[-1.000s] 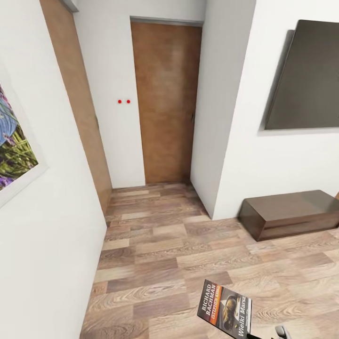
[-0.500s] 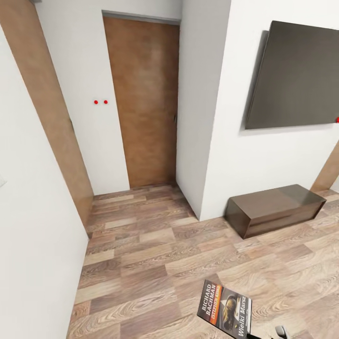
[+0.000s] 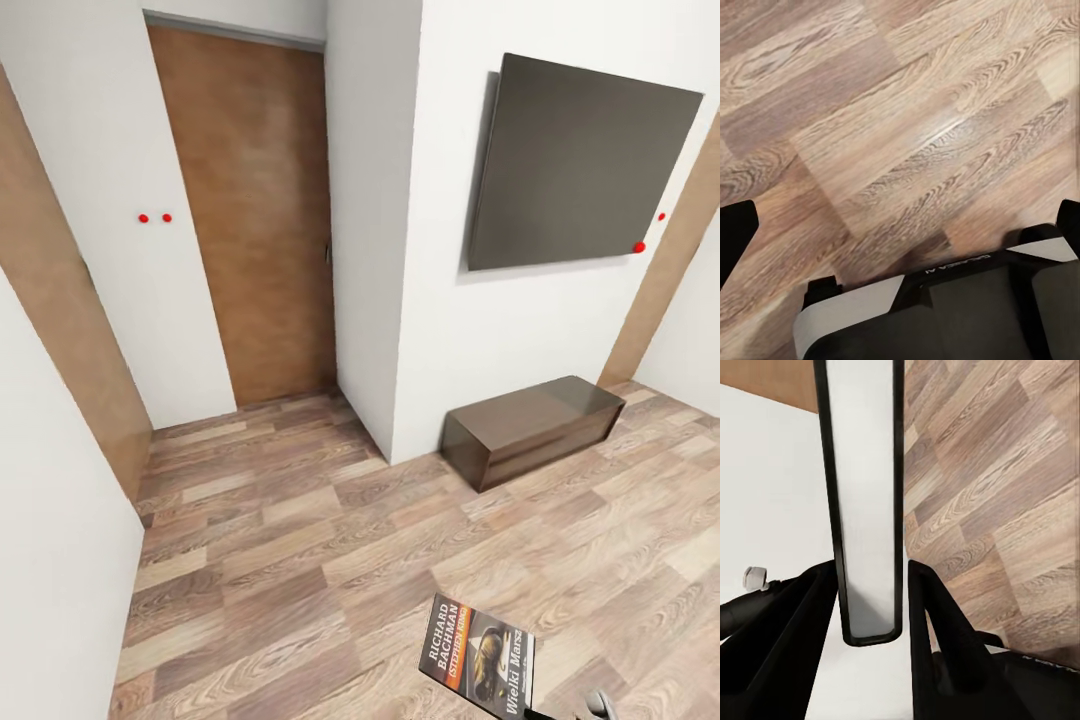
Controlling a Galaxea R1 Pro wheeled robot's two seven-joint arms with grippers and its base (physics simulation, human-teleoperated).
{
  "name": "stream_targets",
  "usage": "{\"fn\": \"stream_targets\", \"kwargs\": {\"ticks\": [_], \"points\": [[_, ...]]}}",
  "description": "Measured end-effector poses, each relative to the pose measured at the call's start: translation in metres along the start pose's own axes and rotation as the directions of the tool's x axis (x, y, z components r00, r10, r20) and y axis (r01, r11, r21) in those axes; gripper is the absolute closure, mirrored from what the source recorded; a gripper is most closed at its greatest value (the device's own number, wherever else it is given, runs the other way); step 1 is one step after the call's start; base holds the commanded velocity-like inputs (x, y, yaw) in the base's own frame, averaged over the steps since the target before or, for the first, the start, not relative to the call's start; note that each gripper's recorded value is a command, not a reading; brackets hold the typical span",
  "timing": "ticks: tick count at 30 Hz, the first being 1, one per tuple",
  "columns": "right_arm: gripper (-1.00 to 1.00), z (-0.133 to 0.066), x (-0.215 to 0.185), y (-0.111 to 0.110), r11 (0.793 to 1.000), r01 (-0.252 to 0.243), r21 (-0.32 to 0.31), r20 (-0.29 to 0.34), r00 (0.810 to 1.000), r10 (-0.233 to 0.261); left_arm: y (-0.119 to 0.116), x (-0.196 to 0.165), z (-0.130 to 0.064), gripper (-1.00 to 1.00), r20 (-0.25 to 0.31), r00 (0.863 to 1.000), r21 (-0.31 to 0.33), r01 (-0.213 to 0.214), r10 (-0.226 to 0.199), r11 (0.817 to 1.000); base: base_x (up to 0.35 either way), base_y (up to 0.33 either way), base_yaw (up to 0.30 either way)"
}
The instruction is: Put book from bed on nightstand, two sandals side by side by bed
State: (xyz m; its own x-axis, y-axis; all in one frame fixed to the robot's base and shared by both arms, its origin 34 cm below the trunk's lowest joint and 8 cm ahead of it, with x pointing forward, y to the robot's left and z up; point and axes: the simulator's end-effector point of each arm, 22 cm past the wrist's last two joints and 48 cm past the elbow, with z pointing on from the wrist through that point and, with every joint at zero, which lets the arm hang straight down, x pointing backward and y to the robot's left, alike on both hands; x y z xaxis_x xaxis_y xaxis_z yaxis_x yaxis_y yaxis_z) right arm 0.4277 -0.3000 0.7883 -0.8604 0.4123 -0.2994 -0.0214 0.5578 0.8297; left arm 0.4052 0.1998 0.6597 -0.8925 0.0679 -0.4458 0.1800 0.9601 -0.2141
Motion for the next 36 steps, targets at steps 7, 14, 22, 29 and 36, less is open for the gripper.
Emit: {"fn": "stream_targets", "kwargs": {"ticks": [7,14,22,29,36], "points": [[1.0,0.0,0.0,0.0,1.0,0.0,0.0,0.001,1.0,0.0,-0.001,0.0,0.0,-1.0,-0.001,1.0,0.001,0.0,0.0,1.0,0.242,-0.029,-0.276],[1.0,0.0,0.0,0.0,1.0,0.0,0.0,0.001,1.0,0.0,-0.001,0.0,0.0,-1.0,-0.001,1.0,0.002,0.0,0.0,1.0,0.065,-0.003,-0.276],[1.0,0.0,0.0,0.0,1.0,0.0,0.0,0.0,1.0,0.0,-0.001,0.0,0.0,-1.0,-0.001,1.0,0.003,-0.001,0.001,1.0,0.002,0.0,-0.276],[1.0,0.0,-0.001,0.0,1.0,-0.001,0.001,0.002,1.0,0.001,-0.024,-0.007,0.005,-1.0,0.013,1.0,0.035,0.0,0.0,0.999,0.0,0.0,-0.276],[1.0,0.0,-0.002,0.0,1.0,-0.003,-0.001,0.008,1.0,0.003,-0.029,-0.027,0.007,-1.0,0.055,0.998,0.047,-0.012,0.01,0.999,0.0,0.0,-0.285]]}}
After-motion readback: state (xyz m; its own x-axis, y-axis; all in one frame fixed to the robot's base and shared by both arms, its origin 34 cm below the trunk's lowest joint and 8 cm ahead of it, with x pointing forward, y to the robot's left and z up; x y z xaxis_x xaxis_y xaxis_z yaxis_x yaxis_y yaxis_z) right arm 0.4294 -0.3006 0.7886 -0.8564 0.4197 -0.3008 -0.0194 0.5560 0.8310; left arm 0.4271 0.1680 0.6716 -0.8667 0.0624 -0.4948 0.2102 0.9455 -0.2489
